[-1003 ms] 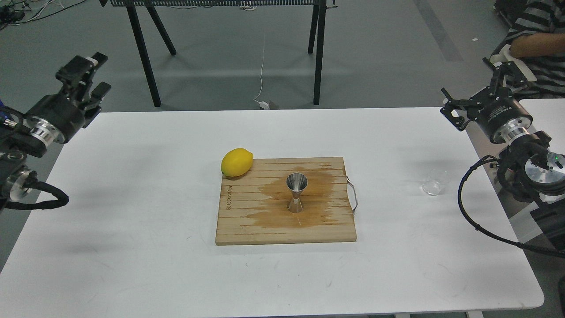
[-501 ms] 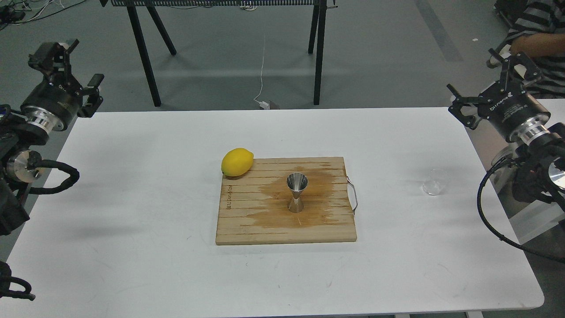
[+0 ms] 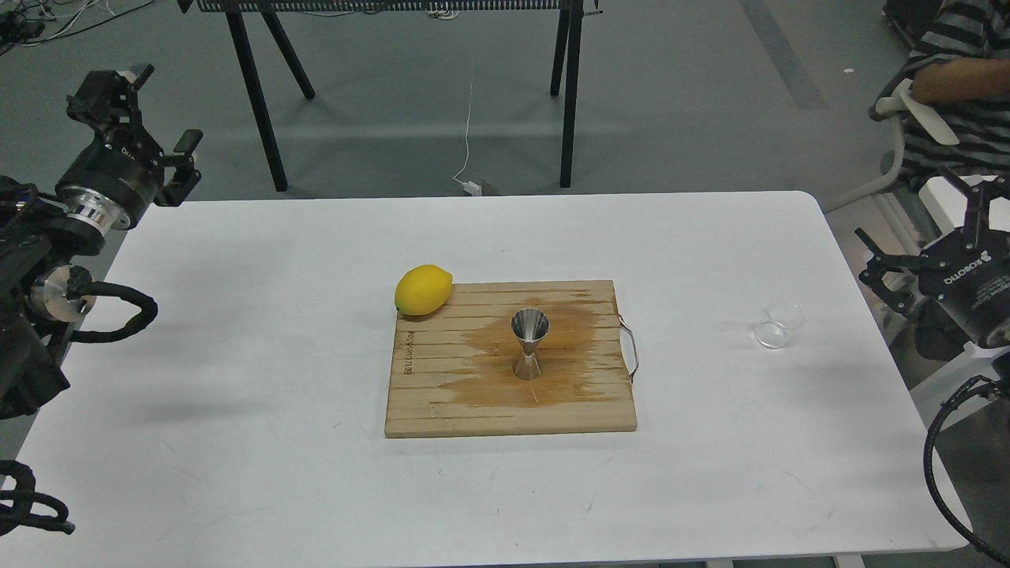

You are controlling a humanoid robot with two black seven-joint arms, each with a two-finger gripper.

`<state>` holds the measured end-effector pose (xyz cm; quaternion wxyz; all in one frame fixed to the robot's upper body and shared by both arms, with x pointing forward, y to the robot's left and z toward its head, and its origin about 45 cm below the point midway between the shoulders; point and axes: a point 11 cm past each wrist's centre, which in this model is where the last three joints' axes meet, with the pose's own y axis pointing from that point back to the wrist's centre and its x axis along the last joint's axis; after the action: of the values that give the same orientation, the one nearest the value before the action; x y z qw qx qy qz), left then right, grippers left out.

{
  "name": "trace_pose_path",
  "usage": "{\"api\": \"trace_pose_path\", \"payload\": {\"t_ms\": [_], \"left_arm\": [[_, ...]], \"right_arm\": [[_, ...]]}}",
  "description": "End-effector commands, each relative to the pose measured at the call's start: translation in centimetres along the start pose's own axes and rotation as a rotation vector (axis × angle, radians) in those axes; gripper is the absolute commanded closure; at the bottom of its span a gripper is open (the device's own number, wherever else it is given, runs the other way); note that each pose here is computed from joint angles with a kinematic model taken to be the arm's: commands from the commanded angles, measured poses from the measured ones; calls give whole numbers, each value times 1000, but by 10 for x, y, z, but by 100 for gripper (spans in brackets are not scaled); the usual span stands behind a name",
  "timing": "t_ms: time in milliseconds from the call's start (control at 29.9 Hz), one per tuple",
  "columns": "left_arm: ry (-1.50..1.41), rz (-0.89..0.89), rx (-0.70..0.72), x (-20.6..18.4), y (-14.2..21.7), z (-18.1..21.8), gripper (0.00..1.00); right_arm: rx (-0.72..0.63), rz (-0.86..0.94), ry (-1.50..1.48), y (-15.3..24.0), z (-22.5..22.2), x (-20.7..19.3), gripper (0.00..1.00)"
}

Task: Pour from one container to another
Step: 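Lower the right gripper toward the small clear glass cup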

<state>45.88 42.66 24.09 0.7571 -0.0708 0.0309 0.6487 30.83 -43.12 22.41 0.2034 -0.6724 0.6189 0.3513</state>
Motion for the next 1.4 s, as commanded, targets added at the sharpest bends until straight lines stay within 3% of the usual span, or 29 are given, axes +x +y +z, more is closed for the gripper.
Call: {"api": "trace_pose_path", "payload": {"t_ms": [0, 568, 936, 1371], "left_arm": [[-1, 0, -1, 0, 0, 0, 1], [-2, -7, -18, -2, -5, 8, 1], [-2, -9, -23, -3, -6, 10, 1], [-5, -14, -30, -5, -9, 14, 1]], "right_arm": [[-1, 93, -106, 5, 23, 13, 1], [24, 303, -447, -1, 110, 38, 1], [67, 413, -525, 2, 130, 71, 1], [81, 425, -591, -37, 139, 72, 1]]}}
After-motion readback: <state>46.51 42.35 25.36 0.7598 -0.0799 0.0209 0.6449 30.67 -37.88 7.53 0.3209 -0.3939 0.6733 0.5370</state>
